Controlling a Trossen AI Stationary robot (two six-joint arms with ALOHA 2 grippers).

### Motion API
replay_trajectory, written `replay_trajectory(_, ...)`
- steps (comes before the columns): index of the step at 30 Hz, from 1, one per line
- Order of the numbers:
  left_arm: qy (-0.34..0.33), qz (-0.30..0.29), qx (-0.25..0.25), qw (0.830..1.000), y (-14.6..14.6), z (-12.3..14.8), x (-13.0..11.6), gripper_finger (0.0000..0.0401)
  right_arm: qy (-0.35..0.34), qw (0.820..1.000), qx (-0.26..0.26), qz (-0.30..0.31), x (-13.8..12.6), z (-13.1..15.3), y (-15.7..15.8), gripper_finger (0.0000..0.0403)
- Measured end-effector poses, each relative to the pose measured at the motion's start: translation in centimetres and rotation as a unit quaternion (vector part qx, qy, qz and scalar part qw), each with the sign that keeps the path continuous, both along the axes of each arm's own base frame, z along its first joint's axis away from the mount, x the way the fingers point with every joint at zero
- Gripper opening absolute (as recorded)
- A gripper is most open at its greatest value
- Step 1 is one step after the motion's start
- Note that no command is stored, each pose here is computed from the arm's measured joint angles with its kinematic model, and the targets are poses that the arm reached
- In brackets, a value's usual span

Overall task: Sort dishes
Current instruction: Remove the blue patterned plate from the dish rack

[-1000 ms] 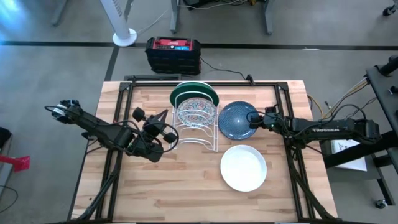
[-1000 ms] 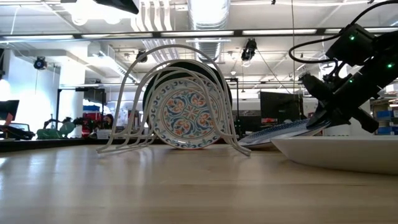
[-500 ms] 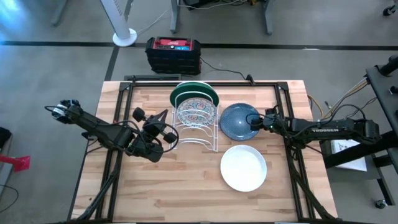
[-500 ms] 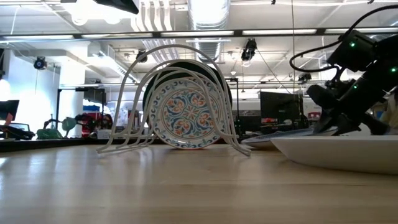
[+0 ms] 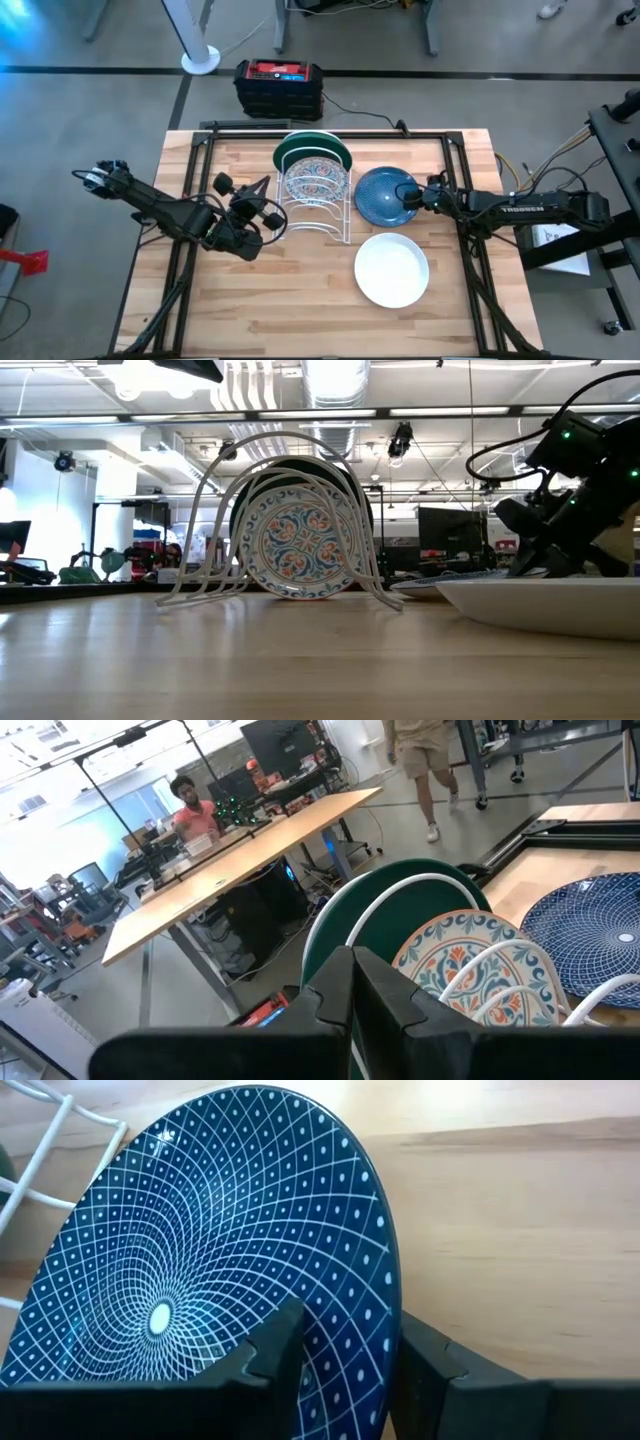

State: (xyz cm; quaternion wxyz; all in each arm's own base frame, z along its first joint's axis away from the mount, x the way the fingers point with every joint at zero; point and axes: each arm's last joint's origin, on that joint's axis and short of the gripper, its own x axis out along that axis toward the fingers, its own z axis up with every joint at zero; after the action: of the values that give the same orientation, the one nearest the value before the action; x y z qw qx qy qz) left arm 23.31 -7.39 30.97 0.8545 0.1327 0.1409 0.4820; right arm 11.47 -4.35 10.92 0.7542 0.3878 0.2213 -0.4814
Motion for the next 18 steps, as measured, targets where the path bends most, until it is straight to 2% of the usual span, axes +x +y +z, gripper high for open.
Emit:
replay_trajectory(10,0.0,0.0,0.0,1.0,0.01,0.0,0.0,0.0,0.007,1.0,0.016,-0.005,-0.2,-0.17,0.1,0.0111)
replay_trajectory(18,0.0,-0.001,-0.001,1.0,0.01,0.0,0.01,0.0,0.015,1.0,0.023,0.001,-0.31,-0.28,0.17,0.0161)
